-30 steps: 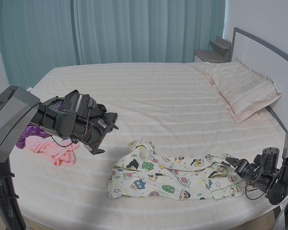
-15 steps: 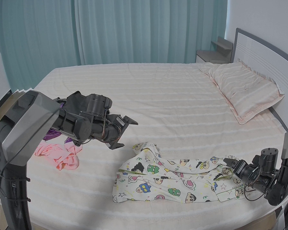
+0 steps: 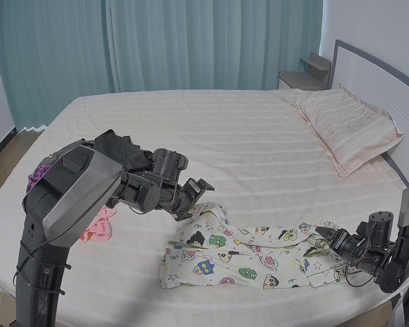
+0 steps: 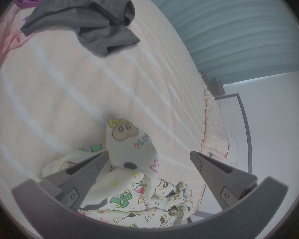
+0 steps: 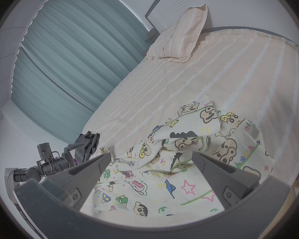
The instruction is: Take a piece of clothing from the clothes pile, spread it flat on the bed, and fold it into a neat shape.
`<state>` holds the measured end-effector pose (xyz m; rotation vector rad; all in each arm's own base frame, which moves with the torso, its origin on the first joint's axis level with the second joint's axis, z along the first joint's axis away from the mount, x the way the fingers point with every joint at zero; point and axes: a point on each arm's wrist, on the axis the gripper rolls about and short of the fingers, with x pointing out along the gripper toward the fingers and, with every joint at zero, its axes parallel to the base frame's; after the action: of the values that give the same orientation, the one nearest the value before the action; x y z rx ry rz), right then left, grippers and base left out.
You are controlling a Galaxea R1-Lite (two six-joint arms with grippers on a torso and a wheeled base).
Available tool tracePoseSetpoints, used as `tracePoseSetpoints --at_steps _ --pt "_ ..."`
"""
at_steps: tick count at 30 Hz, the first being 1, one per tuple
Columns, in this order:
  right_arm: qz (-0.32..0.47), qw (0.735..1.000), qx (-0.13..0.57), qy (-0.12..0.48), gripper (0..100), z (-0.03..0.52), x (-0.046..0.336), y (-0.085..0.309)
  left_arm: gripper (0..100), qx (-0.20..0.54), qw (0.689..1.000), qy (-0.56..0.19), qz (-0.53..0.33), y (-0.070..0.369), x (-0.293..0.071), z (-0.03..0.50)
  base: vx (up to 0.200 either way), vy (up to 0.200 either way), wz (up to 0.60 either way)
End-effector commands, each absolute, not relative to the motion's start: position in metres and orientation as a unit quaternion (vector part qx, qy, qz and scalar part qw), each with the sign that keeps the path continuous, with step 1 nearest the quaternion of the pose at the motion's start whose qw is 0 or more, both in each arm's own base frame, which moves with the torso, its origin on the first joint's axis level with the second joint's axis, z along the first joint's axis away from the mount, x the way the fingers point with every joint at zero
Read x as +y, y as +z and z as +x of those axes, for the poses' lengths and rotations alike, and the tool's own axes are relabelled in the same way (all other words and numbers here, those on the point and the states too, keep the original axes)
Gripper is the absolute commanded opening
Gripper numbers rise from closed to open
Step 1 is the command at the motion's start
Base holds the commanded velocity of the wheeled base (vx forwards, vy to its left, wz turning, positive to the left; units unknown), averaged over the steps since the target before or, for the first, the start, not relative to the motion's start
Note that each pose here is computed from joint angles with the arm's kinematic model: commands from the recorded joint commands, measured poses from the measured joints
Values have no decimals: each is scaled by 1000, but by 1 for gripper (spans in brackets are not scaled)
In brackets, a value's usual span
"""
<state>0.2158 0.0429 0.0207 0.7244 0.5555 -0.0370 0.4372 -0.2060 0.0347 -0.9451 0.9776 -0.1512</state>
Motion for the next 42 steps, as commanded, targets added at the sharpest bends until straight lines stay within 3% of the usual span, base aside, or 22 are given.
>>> tracePoseSetpoints --at_steps 1,22,23,34,42 --pt "349 897 270 -18 100 216 43 18 100 458 774 -76 -431 28 -216 436 0 0 0" --pt "348 897 273 -20 100 216 43 17 100 490 773 -47 -400 13 -244 443 0 0 0" --pt "348 897 272 -20 100 216 43 17 0 492 774 -39 -397 10 -245 444 0 0 0" --pt "348 896 276 -23 100 217 42 15 0 515 770 -17 -376 13 -240 442 0 0 0" --pt "348 895 280 -25 100 216 42 13 0 482 796 17 -366 37 -234 432 0 0 0"
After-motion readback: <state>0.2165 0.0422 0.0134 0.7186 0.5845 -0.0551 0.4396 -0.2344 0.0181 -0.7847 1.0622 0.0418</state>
